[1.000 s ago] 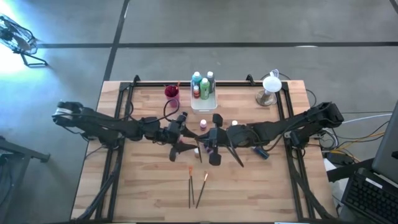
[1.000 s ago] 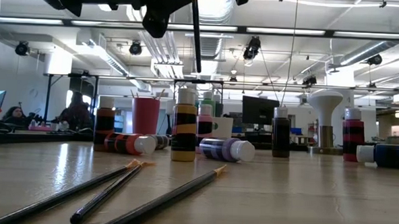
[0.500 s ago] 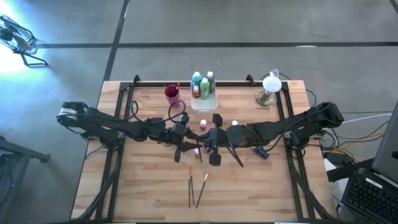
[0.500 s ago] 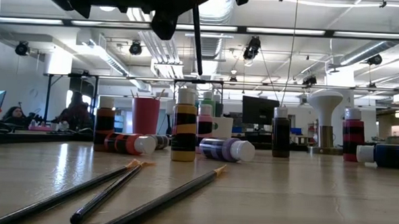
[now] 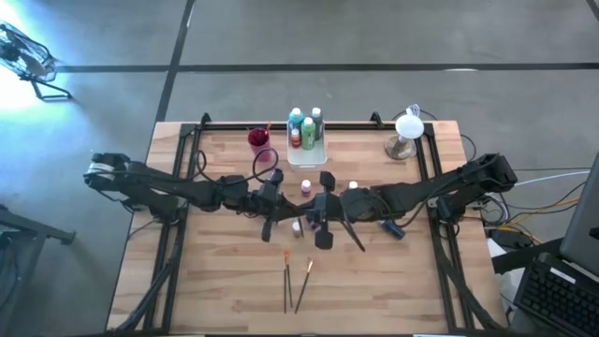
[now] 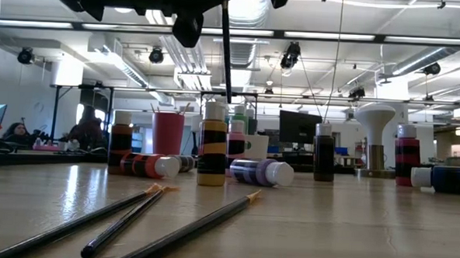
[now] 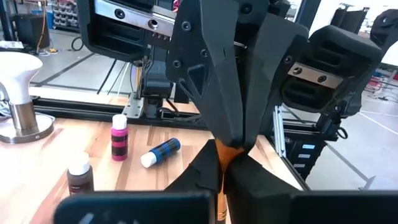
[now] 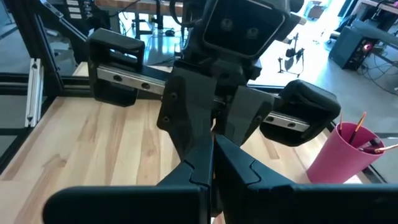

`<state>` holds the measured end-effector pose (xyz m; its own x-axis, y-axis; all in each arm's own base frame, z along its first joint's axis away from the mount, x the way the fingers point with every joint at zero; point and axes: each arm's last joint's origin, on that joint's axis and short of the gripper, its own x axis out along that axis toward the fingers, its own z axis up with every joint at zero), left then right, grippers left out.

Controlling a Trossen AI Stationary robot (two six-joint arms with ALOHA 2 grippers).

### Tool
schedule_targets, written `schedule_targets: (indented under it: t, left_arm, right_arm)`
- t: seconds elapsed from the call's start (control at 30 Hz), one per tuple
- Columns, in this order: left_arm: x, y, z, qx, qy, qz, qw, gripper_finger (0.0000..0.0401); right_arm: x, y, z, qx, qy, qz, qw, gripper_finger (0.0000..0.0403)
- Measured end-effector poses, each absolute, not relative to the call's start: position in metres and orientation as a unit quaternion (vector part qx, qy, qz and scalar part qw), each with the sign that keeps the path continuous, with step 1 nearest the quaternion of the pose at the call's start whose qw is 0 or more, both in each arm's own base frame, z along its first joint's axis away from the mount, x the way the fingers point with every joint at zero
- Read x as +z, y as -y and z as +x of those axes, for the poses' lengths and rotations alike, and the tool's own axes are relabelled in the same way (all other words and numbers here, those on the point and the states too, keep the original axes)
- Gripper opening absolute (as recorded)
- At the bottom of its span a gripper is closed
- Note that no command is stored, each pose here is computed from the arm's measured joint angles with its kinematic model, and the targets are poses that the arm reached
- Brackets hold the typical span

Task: Pick & Place Paint Supplies
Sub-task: Put the gold paint brush into the pink cup

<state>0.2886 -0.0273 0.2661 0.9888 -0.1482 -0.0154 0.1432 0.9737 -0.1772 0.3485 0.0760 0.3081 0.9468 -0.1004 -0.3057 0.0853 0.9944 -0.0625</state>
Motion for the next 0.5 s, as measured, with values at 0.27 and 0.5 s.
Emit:
schedule_targets:
  t: [0.27, 0.5]
  left_arm:
    - [0.276, 0.025, 0.275, -0.064, -0.029, -0.081, 0.994, 0.0008]
    - [0.292, 0.018, 0.248, 0.013, -0.047, -0.044, 0.998, 0.0008]
  right_arm:
    - [0.316, -0.073, 0.339, -0.068, -0.159, -0.01, 0.985, 0.0022]
    - [0.319, -0.065, 0.319, -0.13, -0.212, -0.019, 0.968, 0.0098]
